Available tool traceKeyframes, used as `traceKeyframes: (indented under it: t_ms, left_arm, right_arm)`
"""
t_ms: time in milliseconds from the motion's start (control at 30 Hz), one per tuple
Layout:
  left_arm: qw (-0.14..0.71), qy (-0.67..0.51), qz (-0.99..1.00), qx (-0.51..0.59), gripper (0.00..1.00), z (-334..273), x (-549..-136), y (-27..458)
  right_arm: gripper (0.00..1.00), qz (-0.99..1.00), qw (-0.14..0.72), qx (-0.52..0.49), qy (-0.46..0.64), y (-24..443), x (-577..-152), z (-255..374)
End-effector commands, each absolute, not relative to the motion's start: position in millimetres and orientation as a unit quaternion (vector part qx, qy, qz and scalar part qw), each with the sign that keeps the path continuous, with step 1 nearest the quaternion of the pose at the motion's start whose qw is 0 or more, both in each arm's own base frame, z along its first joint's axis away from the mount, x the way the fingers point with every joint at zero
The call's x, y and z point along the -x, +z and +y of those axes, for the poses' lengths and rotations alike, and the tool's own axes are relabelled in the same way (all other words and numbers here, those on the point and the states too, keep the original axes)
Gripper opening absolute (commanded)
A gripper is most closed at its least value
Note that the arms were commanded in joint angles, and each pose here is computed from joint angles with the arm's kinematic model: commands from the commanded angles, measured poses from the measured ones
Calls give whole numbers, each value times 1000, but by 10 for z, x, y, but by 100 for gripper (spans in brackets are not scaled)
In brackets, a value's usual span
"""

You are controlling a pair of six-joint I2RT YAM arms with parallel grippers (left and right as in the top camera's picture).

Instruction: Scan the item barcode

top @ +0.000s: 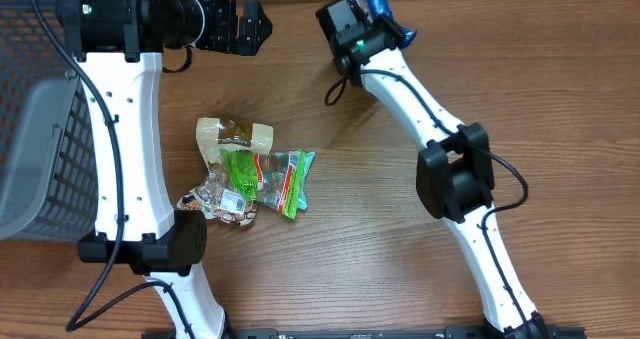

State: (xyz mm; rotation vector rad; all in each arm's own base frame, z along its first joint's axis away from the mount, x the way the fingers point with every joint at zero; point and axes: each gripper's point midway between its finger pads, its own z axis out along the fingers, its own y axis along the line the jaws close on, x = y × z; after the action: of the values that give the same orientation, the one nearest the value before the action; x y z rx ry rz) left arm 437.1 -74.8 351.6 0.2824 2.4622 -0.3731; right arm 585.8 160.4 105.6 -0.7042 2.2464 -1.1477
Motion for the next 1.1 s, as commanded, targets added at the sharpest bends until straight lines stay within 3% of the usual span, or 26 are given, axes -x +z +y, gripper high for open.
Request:
traceKeyframes:
  t_ms: [0,433,700,1067]
  left_arm:
    - [310,-143,934,-107,100,-776,-4397,3488]
    - [309,-143,934,-107,100,-776,-4396,3487]
    - [310,-143,934,-107,100,-776,-4397,3488]
    - [310,-143,934,-107,100,-776,-4397,3488]
  right_arm:
    - [4,798,277,205,-495,1311,-5895,1462]
    - [4,766,345,107,-532,1645,-6005,1415]
    - [4,762,439,37,-475,1844,-6204,1552]
    - [4,783,471,39,-404,1739,-6404,1557]
